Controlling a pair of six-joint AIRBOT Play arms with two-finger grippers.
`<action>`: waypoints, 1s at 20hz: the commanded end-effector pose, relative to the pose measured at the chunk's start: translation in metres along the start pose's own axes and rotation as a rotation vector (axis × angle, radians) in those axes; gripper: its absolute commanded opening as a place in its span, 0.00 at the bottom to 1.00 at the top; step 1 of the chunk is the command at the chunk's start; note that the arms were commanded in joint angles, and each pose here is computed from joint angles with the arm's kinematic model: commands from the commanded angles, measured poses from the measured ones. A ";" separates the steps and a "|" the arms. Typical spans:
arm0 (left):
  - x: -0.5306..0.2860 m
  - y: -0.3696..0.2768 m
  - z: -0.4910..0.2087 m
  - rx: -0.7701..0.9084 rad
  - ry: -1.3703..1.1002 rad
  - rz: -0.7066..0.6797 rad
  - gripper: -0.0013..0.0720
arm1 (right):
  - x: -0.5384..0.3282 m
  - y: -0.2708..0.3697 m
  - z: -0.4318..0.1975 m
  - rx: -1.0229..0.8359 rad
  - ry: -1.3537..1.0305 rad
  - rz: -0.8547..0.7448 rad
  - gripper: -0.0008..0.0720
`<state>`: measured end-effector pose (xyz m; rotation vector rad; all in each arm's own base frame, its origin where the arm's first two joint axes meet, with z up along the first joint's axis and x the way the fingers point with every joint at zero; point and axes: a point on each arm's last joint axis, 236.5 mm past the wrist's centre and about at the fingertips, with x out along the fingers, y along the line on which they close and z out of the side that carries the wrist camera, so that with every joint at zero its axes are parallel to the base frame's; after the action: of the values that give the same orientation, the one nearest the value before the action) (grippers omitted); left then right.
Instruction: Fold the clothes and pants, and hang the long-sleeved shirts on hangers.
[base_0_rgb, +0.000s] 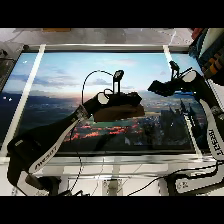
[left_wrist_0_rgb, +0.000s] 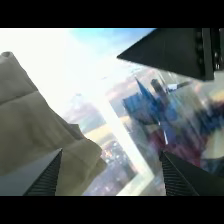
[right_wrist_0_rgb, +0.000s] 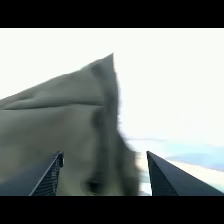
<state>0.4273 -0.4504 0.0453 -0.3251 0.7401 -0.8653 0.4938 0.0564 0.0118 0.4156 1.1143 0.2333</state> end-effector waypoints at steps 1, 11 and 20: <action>-0.003 0.006 0.011 0.007 -0.036 0.021 0.98 | -0.009 -0.038 0.000 -0.036 0.009 -0.085 0.82; -0.049 0.061 0.029 -0.067 0.041 0.019 0.98 | 0.079 -0.017 -0.077 0.249 0.352 0.197 0.82; -0.051 0.065 0.028 -0.072 0.049 0.019 0.98 | 0.115 0.041 -0.073 0.329 0.324 0.338 0.83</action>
<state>0.4636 -0.3711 0.0538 -0.3617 0.8147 -0.8287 0.4733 0.1323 -0.0923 0.8626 1.4184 0.4074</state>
